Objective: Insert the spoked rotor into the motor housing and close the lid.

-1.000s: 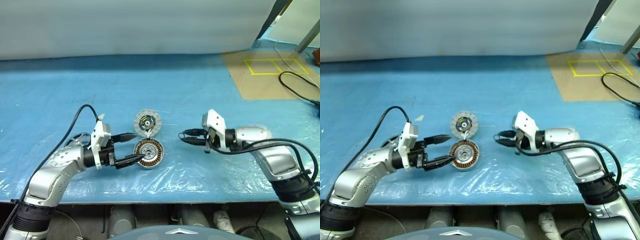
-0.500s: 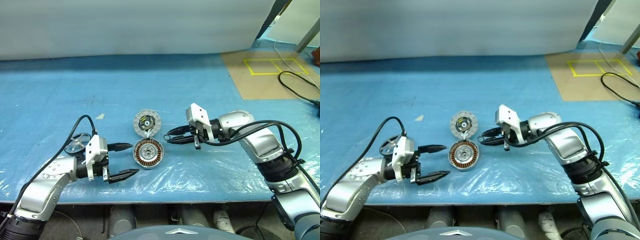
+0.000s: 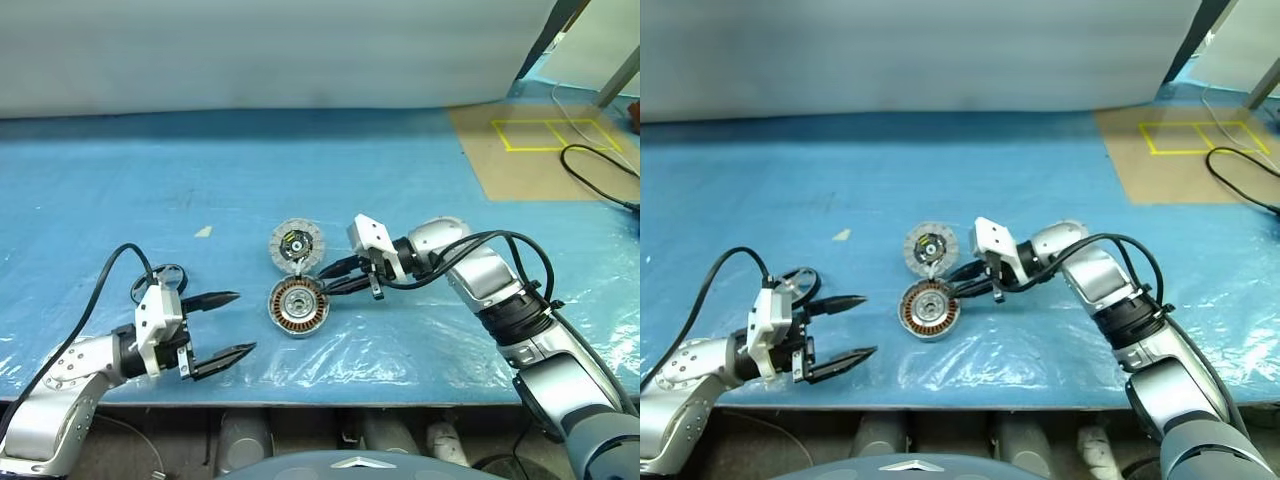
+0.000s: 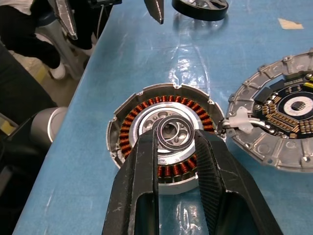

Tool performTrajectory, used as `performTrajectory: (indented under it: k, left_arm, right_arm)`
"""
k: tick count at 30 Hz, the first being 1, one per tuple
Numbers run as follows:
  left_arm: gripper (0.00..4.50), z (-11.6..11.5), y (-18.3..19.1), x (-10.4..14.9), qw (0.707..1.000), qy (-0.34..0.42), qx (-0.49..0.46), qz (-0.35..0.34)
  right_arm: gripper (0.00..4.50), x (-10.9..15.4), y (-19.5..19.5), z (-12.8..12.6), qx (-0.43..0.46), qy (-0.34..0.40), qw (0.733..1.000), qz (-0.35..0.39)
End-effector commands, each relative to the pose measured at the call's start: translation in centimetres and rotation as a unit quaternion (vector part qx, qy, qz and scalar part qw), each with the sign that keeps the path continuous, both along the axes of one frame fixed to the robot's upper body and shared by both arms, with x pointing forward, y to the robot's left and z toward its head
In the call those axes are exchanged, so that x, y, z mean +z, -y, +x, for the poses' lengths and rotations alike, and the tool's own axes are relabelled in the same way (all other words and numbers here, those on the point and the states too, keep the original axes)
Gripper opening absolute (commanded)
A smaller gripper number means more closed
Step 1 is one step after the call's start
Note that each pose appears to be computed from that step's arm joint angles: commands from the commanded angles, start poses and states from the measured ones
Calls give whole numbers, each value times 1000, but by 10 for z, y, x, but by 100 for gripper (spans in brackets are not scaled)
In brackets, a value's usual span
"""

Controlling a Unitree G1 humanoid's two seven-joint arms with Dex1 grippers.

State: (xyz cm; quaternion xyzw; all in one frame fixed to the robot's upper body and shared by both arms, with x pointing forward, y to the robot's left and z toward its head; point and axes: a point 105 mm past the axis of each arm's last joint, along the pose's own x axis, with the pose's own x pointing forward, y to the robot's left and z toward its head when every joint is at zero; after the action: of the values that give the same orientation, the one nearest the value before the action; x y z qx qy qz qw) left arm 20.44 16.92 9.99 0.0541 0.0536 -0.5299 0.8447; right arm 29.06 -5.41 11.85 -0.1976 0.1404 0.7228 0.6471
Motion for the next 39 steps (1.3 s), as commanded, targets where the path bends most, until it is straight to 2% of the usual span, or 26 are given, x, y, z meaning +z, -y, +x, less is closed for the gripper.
performTrajectory:
  k: [1,6,12,20,39]
  left_arm:
    - [450,-6,7,9,1000,21,-10,-5]
    - [450,-23,13,2,999,-2,-36,-1]
    - [450,-13,7,9,1000,12,-12,0]
    - [450,-15,9,7,1000,8,-10,1]
    - [450,-13,16,7,1000,8,-15,1]
  right_arm:
    - [66,7,-9,-2,29,11,999,12]
    - [66,1,-24,-2,48,15,999,16]
    - [66,-8,-32,3,52,33,998,8]
    - [66,-21,-33,-8,78,27,997,-7]
    - [66,-33,-28,-1,66,55,996,-22]
